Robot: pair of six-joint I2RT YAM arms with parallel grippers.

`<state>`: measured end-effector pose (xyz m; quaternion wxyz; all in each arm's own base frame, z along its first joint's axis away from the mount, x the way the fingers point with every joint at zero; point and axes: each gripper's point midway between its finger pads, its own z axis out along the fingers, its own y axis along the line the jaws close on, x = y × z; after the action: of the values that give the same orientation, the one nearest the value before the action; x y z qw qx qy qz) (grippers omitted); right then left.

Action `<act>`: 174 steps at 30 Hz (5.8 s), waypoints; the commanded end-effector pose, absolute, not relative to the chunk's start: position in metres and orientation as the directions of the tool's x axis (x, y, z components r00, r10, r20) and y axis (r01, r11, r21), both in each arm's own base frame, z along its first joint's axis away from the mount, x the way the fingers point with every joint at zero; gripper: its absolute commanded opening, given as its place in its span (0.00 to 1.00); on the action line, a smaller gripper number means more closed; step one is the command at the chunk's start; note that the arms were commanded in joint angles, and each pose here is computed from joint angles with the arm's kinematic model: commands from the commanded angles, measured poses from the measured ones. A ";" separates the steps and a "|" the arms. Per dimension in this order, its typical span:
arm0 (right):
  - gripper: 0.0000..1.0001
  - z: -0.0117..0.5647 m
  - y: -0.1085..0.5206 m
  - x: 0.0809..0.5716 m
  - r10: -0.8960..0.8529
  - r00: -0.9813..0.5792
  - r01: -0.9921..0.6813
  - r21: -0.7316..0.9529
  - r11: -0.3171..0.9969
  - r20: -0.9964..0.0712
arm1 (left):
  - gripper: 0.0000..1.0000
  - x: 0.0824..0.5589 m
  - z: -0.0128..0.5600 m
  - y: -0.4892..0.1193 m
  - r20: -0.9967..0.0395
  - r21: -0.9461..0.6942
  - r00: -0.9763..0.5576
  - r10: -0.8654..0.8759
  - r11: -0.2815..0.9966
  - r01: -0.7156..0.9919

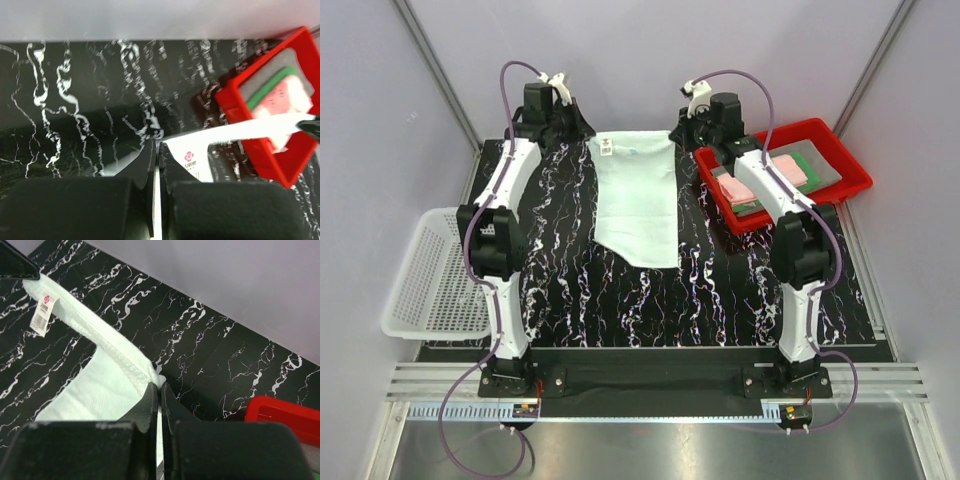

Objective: Fold and stack the towels
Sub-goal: Flatten out the crumpled towel, then fold the towel

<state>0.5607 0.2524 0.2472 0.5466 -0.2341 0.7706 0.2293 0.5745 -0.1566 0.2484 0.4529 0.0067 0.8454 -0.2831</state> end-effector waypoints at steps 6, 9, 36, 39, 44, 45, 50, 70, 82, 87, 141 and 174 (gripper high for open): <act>0.00 0.233 0.255 0.576 -0.157 -0.199 -0.636 0.006 0.772 -0.967 | 0.00 0.580 0.236 -0.159 -0.839 -0.410 -0.513 -0.182 0.832 0.375; 0.00 0.234 0.251 0.572 -0.164 -0.226 -0.618 0.011 0.786 -0.960 | 0.00 0.567 0.231 -0.155 -0.830 -0.405 -0.530 -0.175 0.842 0.356; 0.00 0.496 0.189 0.170 0.211 0.147 -0.822 0.000 0.570 -0.966 | 0.00 0.177 0.502 -0.197 -0.969 -0.108 0.051 -0.242 0.603 0.790; 0.00 0.495 0.190 0.193 0.200 0.159 -0.782 0.000 0.624 -0.967 | 0.00 0.197 0.503 -0.196 -0.977 -0.096 0.059 -0.207 0.662 0.743; 0.00 0.471 0.194 0.259 0.077 0.173 -0.662 -0.058 0.748 -0.982 | 0.00 0.269 0.467 -0.188 -0.997 -0.054 0.022 -0.079 0.834 0.549; 0.00 0.456 0.202 0.283 0.040 0.145 -0.643 -0.063 0.763 -0.989 | 0.00 0.281 0.461 -0.187 -0.998 -0.054 0.007 -0.068 0.848 0.527; 0.00 0.419 0.225 0.372 -0.099 0.123 -0.570 -0.152 0.807 -0.987 | 0.00 0.375 0.420 -0.172 -0.985 -0.150 -0.141 -0.096 0.877 0.456; 0.00 0.229 0.270 0.581 -0.183 -0.132 -0.669 -0.049 0.742 -0.974 | 0.00 0.577 0.242 -0.170 -0.915 -0.252 -0.401 -0.054 0.852 0.459; 0.00 0.194 0.237 0.512 -0.233 -0.242 -0.642 -0.025 0.767 -0.942 | 0.00 0.499 0.197 -0.164 -0.859 -0.305 -0.510 -0.048 0.848 0.434; 0.00 0.172 0.230 0.480 -0.214 -0.333 -0.632 0.049 0.773 -0.918 | 0.00 0.459 0.174 -0.168 -0.814 -0.293 -0.581 -0.013 0.873 0.390; 0.45 0.027 0.217 0.329 -0.022 -0.898 -0.166 0.291 0.942 -0.438 | 0.39 0.315 0.040 -0.182 -0.486 -0.406 -0.854 -0.187 0.913 0.031; 0.00 0.050 0.236 0.335 -0.018 -0.884 -0.212 0.367 0.906 -0.467 | 0.00 0.323 0.061 -0.176 -0.499 -0.339 -0.854 -0.148 0.940 0.036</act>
<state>0.3254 0.2252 0.0300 0.2127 -0.0538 0.9576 0.1868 0.3088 -0.1727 0.0441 0.2349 -0.0421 0.9565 -0.1676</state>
